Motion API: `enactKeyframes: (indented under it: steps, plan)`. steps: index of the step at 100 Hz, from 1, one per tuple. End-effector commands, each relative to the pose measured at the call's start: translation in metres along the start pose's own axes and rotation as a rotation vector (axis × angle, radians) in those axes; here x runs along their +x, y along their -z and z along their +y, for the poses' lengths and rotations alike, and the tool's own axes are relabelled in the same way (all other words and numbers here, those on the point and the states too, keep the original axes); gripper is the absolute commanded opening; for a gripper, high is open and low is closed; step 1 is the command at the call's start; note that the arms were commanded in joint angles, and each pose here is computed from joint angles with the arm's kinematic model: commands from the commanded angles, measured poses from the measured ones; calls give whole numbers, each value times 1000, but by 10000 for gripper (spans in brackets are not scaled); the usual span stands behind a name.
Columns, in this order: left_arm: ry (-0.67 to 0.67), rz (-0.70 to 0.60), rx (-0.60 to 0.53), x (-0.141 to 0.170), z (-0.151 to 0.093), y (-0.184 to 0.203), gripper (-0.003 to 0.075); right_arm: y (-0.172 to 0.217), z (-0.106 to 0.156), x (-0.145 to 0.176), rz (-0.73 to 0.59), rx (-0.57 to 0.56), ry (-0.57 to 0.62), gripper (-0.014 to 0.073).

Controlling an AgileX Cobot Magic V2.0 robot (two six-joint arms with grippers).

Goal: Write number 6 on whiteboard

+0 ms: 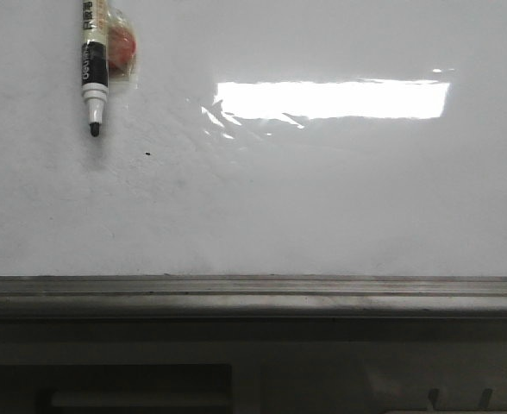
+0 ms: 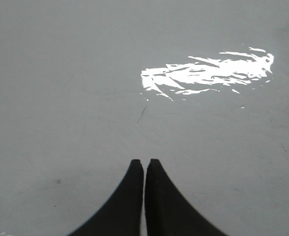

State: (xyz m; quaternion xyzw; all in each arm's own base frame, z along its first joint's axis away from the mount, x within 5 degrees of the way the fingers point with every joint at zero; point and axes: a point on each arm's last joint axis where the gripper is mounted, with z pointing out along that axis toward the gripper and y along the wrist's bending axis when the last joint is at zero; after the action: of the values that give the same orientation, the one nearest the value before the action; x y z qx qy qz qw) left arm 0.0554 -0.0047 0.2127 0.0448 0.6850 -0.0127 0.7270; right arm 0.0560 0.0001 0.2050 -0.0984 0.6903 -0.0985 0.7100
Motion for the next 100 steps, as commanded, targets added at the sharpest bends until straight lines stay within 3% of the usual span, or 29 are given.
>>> enactKeyframes:
  steps: [1,45,100]
  plan:
    - [17,-52,-8,9,0,1,-20,1,0,-1,-78,25,11,-66]
    - [40,-52,-8,9,0,1,-20,1,0,-1,-80,25,-2,-66]
    - [599,-110,-31,4,5,2,-20,1,-4,-3,-118,38,-617,-66]
